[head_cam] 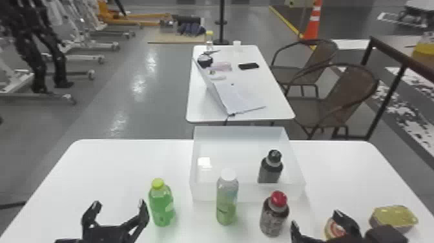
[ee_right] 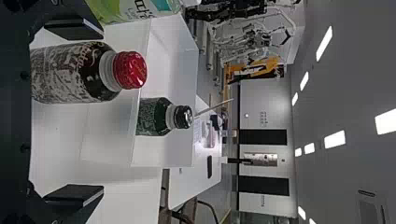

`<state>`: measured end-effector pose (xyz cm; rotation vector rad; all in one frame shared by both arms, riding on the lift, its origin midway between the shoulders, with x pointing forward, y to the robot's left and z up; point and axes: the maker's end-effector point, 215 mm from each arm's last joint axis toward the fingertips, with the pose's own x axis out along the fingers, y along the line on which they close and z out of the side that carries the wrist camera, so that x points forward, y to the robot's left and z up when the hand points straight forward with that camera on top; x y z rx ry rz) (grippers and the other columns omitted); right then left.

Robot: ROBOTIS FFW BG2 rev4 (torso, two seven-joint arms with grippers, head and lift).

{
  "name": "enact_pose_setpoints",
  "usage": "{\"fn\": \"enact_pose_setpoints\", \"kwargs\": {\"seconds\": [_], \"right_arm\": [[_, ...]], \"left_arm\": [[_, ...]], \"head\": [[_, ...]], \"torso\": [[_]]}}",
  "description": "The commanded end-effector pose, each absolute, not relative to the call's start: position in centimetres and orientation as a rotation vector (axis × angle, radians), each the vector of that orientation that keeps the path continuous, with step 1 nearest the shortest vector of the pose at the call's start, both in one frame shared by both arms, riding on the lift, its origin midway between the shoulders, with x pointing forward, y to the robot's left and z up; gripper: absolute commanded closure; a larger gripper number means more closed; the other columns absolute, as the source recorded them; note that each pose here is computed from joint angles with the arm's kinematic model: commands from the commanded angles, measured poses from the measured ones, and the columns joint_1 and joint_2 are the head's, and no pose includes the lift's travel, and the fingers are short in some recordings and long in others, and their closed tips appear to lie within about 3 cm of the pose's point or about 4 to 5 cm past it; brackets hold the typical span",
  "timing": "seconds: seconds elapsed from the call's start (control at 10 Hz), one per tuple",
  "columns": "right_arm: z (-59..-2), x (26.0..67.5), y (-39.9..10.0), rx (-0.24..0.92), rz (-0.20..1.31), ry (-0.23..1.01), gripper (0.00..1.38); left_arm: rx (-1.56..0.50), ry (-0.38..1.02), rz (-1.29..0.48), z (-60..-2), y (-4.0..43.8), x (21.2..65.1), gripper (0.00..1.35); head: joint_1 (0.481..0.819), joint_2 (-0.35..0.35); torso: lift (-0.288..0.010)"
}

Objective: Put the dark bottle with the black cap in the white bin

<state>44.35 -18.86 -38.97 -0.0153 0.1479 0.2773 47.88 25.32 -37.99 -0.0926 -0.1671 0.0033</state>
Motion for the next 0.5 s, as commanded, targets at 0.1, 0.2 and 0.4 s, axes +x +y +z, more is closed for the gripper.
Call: {"fn": "enact_pose_setpoints", "kwargs": {"seconds": [0.1, 0.2, 0.4], "right_arm": [[-38.6, 44.6, -19.0, -0.048, 0.273, 0.135, 0.13], [-38.5, 44.7, -19.3, -0.061, 0.255, 0.13, 0.13], [-38.4, 44.5, -19.3, -0.071, 0.25, 0.124, 0.13]], "left_arm": [[-0.066, -0.152, 0.011, -38.3, 25.9, 47.5, 0.1], [-0.036, -0.132, 0.018, -38.5, 26.7, 47.2, 0.1], [0.001, -0.085, 0.018, -39.1, 27.1, 46.9, 0.1]], "head": [[0.549, 0.0], [0.549, 0.0], [0.549, 0.0]], "torso": [[-0.1], [-0.1], [-0.1]]}}
